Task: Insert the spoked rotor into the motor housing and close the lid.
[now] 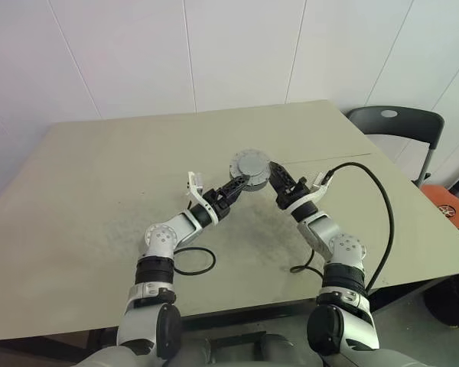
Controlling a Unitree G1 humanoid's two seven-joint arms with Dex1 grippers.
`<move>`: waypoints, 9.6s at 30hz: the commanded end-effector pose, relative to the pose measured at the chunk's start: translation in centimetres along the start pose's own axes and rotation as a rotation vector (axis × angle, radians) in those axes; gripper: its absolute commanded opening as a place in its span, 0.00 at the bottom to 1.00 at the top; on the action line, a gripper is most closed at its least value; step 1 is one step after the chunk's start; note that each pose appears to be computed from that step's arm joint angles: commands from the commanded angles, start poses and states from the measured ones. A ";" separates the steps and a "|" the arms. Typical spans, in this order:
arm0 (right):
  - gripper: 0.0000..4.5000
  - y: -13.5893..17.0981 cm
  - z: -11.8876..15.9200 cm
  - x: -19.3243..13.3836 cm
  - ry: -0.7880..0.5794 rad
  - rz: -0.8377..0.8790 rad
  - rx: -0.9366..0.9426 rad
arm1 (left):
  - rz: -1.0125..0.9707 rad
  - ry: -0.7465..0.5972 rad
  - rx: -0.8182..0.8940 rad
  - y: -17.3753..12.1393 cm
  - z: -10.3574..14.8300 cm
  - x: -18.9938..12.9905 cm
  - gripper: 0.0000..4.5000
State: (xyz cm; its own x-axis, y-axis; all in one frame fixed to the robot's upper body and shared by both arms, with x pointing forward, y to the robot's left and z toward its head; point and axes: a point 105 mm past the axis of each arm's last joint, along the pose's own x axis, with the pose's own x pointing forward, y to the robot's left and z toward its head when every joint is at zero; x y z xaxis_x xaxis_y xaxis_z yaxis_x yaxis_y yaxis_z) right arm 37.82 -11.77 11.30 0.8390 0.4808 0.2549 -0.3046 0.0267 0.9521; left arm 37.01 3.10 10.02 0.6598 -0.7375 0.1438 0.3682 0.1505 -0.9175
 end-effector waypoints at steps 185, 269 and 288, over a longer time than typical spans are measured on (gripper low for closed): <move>0.99 3.2 -0.1 -6.4 0.521 0.139 -1.337 | -0.127 0.089 1.268 -3.1 1.8 -9.5 1.00; 0.99 2.5 0.8 -6.4 0.552 0.118 -1.434 | -0.120 0.124 1.289 -1.6 1.1 -9.1 1.00; 0.99 2.5 0.5 -6.3 0.554 0.127 -1.435 | -0.125 0.135 1.292 -2.0 1.1 -8.8 1.00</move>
State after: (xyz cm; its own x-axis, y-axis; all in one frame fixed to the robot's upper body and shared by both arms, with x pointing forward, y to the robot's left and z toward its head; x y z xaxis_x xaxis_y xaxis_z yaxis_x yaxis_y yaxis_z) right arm 31.72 -15.42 10.75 0.6116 0.7827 -0.1153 -0.7909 0.6085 -0.0643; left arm 31.12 10.50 9.41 0.5543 -0.8299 0.0636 0.8262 0.5578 0.0792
